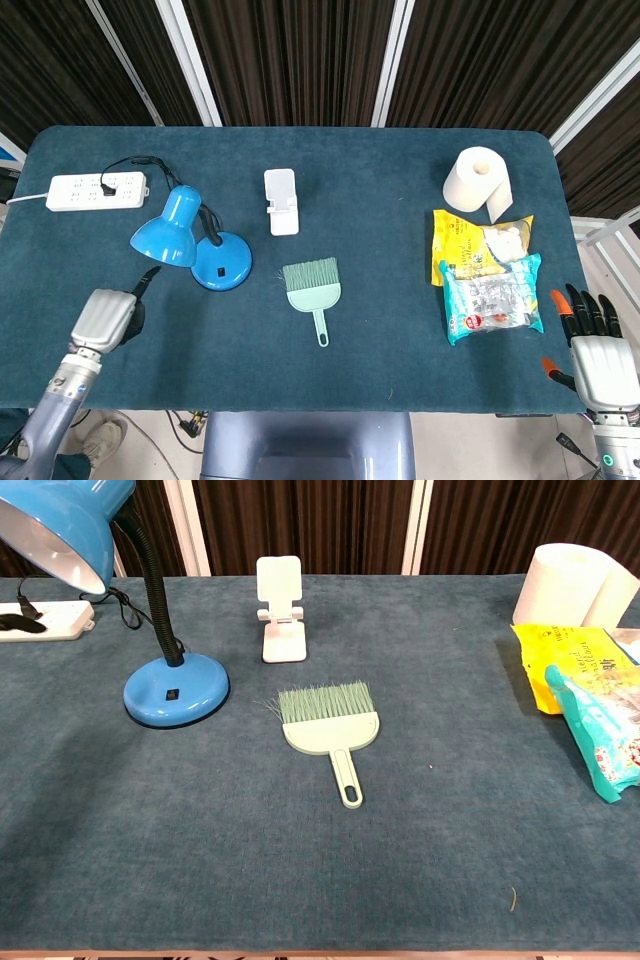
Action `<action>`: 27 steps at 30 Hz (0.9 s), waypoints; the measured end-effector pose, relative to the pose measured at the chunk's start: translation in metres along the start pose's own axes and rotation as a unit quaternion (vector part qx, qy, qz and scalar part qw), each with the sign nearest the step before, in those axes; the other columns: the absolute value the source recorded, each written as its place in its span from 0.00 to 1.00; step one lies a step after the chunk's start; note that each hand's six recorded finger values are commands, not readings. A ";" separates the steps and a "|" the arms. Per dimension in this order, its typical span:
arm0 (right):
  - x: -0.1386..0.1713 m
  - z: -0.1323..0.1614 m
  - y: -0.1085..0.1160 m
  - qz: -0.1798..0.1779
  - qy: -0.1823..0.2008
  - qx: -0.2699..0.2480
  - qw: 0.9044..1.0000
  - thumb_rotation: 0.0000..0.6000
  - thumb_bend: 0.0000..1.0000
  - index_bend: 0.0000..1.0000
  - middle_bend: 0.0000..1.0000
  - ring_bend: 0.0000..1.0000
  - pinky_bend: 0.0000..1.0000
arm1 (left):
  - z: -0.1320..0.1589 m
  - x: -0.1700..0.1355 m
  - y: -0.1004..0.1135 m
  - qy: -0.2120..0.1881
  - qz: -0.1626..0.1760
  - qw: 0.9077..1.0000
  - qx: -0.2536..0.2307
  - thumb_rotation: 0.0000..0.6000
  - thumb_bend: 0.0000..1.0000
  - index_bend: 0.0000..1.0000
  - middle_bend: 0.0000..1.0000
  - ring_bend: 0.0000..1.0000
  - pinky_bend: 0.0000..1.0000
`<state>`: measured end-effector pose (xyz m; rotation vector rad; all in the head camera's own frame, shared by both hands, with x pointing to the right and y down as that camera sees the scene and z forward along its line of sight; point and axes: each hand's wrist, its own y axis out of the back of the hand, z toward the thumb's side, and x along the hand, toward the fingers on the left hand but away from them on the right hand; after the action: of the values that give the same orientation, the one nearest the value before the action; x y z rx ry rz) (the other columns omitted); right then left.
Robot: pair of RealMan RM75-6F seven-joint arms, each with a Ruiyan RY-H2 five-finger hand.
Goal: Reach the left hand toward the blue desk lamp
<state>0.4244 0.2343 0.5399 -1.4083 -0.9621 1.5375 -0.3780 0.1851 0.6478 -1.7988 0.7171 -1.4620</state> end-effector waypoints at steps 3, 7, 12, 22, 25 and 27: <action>-0.001 0.000 0.000 -0.001 -0.001 0.001 1.000 1.00 0.25 0.03 0.01 0.05 0.00 | 0.008 0.012 -0.006 -0.001 -0.016 1.000 0.012 1.00 0.73 0.09 0.82 0.69 0.69; -0.001 -0.001 -0.001 0.001 -0.004 0.003 1.000 1.00 0.25 0.03 0.01 0.05 0.00 | 0.020 0.027 -0.015 0.000 -0.037 0.999 0.012 1.00 0.73 0.09 0.82 0.69 0.69; -0.003 -0.002 -0.002 0.000 -0.007 0.004 1.000 1.00 0.25 0.03 0.01 0.05 0.00 | 0.039 0.049 -0.030 -0.001 -0.063 0.998 0.002 1.00 0.73 0.09 0.82 0.69 0.69; -0.004 -0.002 -0.004 0.003 -0.008 0.006 1.000 1.00 0.25 0.03 0.01 0.05 0.00 | 0.061 0.069 -0.042 -0.008 -0.080 0.997 0.000 1.00 0.73 0.09 0.82 0.68 0.69; -0.007 0.003 -0.006 0.003 -0.006 0.002 1.000 1.00 0.25 0.03 0.01 0.05 0.00 | 0.063 0.070 -0.044 -0.009 -0.082 0.997 0.001 1.00 0.73 0.09 0.82 0.68 0.69; -0.008 0.005 -0.006 0.001 -0.008 0.001 1.000 1.00 0.25 0.03 0.01 0.05 0.00 | 0.064 0.070 -0.045 -0.010 -0.084 0.996 0.003 1.00 0.73 0.09 0.82 0.69 0.69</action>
<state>0.4199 0.2290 0.5489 -1.3982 -0.9674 1.5528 -0.3012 0.1685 0.7178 -1.9048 0.5626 -1.5495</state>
